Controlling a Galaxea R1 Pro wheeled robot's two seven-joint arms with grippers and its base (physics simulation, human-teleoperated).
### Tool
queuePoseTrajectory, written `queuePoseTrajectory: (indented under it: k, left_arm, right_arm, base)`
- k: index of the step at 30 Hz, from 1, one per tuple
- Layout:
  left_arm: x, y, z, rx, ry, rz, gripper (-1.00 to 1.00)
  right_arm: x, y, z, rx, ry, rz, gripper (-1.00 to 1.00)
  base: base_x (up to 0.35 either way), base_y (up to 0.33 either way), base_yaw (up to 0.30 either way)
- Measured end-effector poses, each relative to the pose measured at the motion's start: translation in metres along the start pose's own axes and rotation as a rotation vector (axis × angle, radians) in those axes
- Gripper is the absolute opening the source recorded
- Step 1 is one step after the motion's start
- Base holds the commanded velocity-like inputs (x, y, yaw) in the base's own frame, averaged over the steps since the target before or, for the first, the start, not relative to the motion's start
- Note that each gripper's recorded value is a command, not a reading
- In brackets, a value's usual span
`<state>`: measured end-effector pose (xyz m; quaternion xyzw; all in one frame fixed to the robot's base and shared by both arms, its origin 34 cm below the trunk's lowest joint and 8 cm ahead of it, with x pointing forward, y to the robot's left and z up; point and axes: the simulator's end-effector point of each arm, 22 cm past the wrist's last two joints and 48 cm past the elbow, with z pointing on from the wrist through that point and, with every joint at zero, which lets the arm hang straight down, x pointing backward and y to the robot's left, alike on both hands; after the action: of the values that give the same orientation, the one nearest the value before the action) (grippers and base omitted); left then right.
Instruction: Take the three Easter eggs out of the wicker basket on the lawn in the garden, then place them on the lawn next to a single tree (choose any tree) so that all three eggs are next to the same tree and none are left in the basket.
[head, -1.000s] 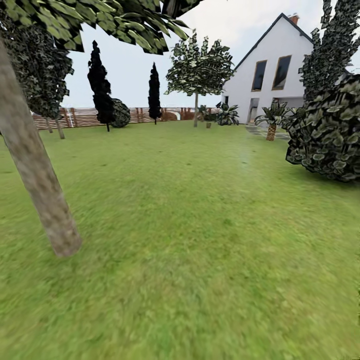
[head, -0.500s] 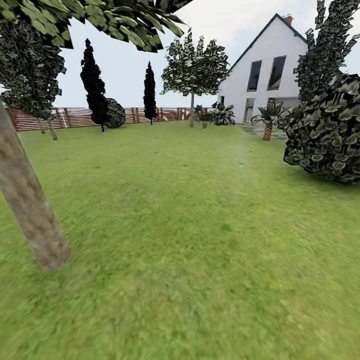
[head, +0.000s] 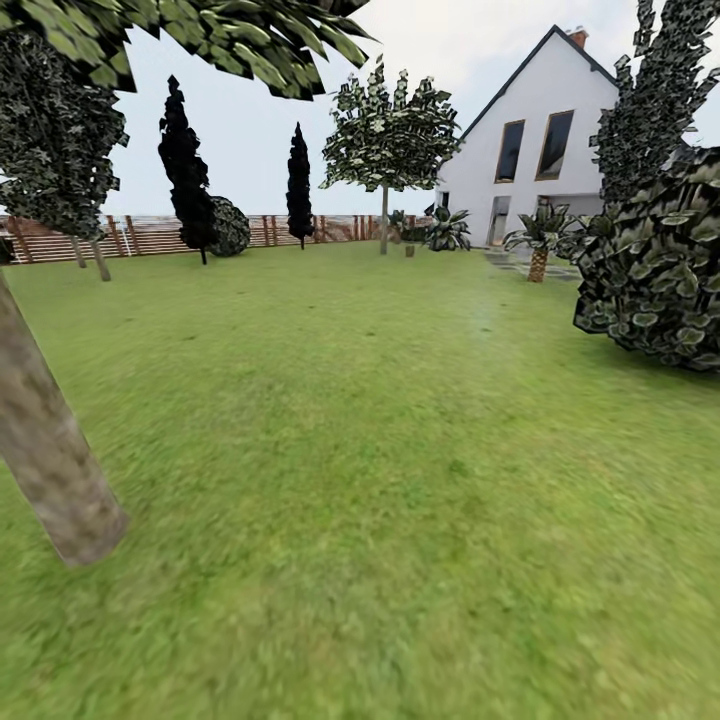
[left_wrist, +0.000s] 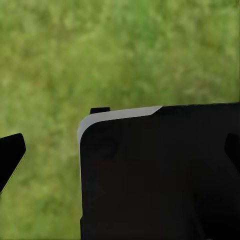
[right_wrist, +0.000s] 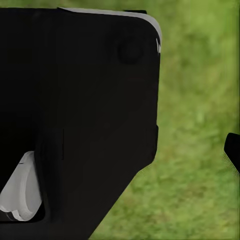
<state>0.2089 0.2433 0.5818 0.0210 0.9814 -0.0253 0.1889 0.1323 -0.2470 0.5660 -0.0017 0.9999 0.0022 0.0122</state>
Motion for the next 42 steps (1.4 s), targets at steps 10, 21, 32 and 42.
queuePoseTrajectory:
  k: [10,21,32,42]
  left_arm:
    - [-0.0001,0.0005,0.0000,-0.001,0.000,0.001,1.00]
    - [-0.0001,0.0011,0.0000,-0.001,-0.001,0.001,1.00]
    - [-0.0003,0.0011,0.0000,-0.001,-0.001,0.001,1.00]
    - [-0.0002,0.0004,0.0000,0.000,-0.001,0.001,1.00]
  right_arm:
    - [0.0001,0.0002,0.0000,0.000,0.000,-0.001,1.00]
    - [0.0001,0.0002,0.0000,0.000,0.000,0.001,1.00]
    - [0.0001,0.0002,0.0000,0.000,0.000,0.001,1.00]
    - [0.0001,0.0002,0.0000,0.000,0.000,0.001,1.00]
  base:
    - [0.337,0.000,0.000]
    - [0.331,0.000,0.000]
    - [0.327,0.000,0.000]
    - [0.325,0.000,0.000]
